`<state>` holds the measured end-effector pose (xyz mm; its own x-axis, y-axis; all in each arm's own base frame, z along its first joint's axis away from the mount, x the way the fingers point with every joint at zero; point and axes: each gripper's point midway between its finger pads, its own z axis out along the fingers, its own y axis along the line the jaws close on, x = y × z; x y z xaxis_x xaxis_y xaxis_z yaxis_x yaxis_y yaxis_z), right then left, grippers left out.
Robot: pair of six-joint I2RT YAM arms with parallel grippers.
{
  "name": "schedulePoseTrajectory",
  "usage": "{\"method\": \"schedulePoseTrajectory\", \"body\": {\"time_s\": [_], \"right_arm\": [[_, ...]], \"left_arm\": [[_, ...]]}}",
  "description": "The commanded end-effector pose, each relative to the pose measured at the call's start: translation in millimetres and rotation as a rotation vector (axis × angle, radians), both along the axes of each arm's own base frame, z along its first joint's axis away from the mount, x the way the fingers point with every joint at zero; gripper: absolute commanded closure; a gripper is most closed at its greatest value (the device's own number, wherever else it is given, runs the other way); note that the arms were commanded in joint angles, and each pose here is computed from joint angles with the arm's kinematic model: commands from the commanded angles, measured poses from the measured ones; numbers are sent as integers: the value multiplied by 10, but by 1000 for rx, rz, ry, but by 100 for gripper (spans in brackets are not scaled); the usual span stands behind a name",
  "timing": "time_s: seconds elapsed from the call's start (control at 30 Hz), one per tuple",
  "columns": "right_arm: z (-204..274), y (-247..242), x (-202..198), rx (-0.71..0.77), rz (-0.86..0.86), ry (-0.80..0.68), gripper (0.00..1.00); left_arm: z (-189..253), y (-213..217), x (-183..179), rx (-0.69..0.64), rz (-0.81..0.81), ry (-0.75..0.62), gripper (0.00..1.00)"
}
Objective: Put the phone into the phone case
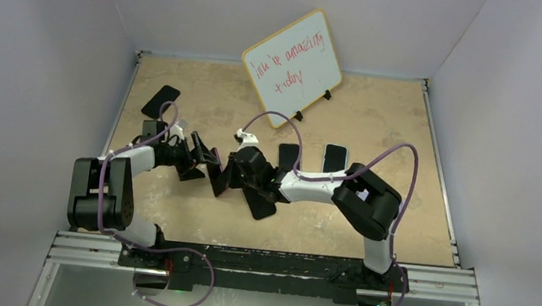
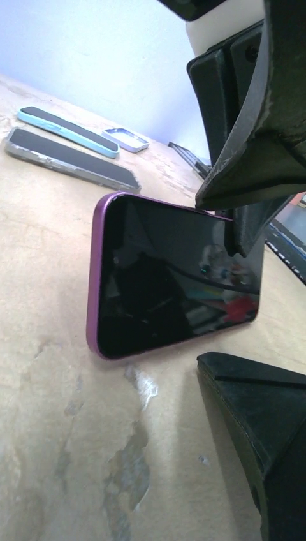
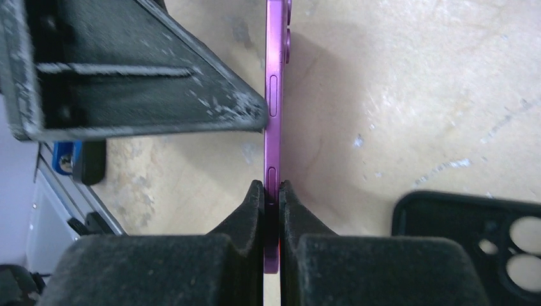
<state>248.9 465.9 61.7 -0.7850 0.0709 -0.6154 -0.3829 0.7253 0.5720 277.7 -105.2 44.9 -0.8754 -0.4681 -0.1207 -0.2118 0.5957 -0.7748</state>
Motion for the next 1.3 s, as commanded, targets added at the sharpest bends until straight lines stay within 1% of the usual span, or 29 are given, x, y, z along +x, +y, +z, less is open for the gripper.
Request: {"method": "schedulePoseTrajectory", "body": {"time_s": [0.0, 0.03, 0.07, 0.13, 0.23, 0.37, 0.6, 0.77, 0.87, 0.93, 1.03, 1.27], "right_arm": [[274, -145, -88, 3, 59, -67, 100], [324, -166, -123, 15, 74, -71, 100], [364, -196, -154, 20, 83, -78, 100], [396, -288, -192, 6, 85, -77, 100], [482, -418, -266, 7, 102, -76, 100], [634, -672, -384, 37, 119, -75, 100], [561, -1180, -451, 23, 111, -11, 100], [554, -1371, -434, 11, 96, -16, 100], [536, -1413, -406, 26, 82, -7, 100], [497, -1402, -414, 38, 90, 8, 100], [411, -1384, -451, 37, 109, 31, 100], [243, -1386, -523, 36, 124, 70, 100]], "left_arm": [[363, -79, 2, -25, -117, -111, 15], [459, -100, 13, -39, -126, -134, 14], [534, -110, 21, -42, -130, -154, 10], [667, -112, 39, -29, -131, -190, 7], [834, -106, 69, -6, -120, -237, 6], [874, -212, 44, -31, -143, -245, 6], [652, -574, -98, -37, -225, -204, 13], [563, -777, -141, -66, -221, -195, 20], [495, -785, -129, -45, -206, -189, 23], [451, -797, -145, -48, -204, -175, 24], [428, -821, -105, -55, -202, -194, 27], [296, -868, -142, -69, -192, -166, 31]]}}
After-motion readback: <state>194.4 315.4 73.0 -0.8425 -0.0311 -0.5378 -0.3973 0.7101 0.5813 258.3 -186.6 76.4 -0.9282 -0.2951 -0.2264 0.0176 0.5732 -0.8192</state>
